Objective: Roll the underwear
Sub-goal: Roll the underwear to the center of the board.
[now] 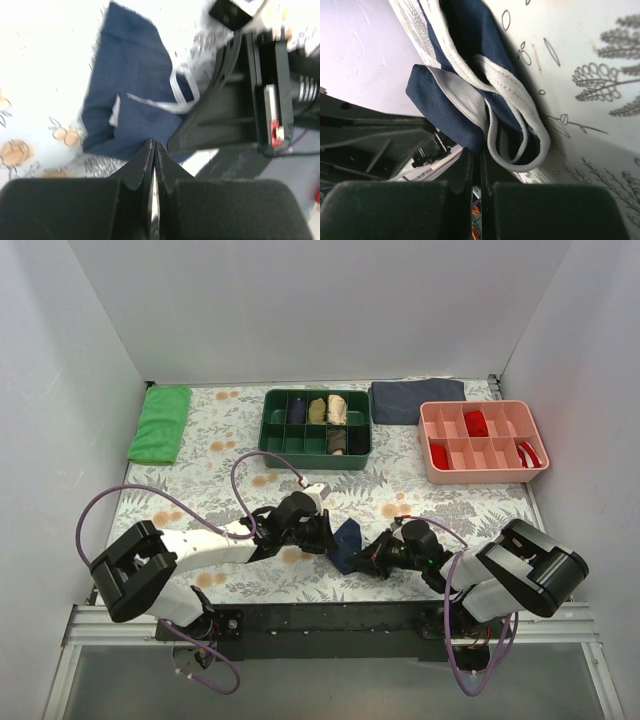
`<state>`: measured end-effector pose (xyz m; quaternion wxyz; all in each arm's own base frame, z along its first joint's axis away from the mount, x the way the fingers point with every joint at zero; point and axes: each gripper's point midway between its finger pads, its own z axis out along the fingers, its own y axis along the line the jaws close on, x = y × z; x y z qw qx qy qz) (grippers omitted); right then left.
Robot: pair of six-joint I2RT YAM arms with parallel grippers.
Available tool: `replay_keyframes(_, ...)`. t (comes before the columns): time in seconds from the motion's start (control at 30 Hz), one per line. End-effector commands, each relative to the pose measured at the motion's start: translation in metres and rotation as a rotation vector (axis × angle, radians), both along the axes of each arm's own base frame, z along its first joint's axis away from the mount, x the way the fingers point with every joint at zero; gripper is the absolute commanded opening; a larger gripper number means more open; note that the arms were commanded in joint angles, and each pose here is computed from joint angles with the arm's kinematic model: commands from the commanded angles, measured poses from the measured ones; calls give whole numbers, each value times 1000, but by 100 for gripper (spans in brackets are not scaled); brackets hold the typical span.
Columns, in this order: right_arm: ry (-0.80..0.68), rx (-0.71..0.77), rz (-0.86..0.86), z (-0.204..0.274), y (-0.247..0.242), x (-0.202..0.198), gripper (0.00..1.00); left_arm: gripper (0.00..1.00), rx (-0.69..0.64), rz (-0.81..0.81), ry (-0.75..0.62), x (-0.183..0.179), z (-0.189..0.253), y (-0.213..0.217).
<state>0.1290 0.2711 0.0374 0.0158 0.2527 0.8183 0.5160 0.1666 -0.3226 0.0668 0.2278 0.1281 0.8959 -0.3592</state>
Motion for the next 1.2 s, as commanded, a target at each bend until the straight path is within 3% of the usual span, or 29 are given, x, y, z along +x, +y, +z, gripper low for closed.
replay_keyframes(0.0,13,-27,10,-4,-3,-4,1,0,-35,95,-90,26,10,-8)
replay_keyframes(0.93,-8,-39,28,-1,4,3,1,0,-34,110,-51,20,-13,-4)
replay_keyframes(1.17,-56,-59,41,1,5,8,1,0,7,129,-5,14,-40,5)
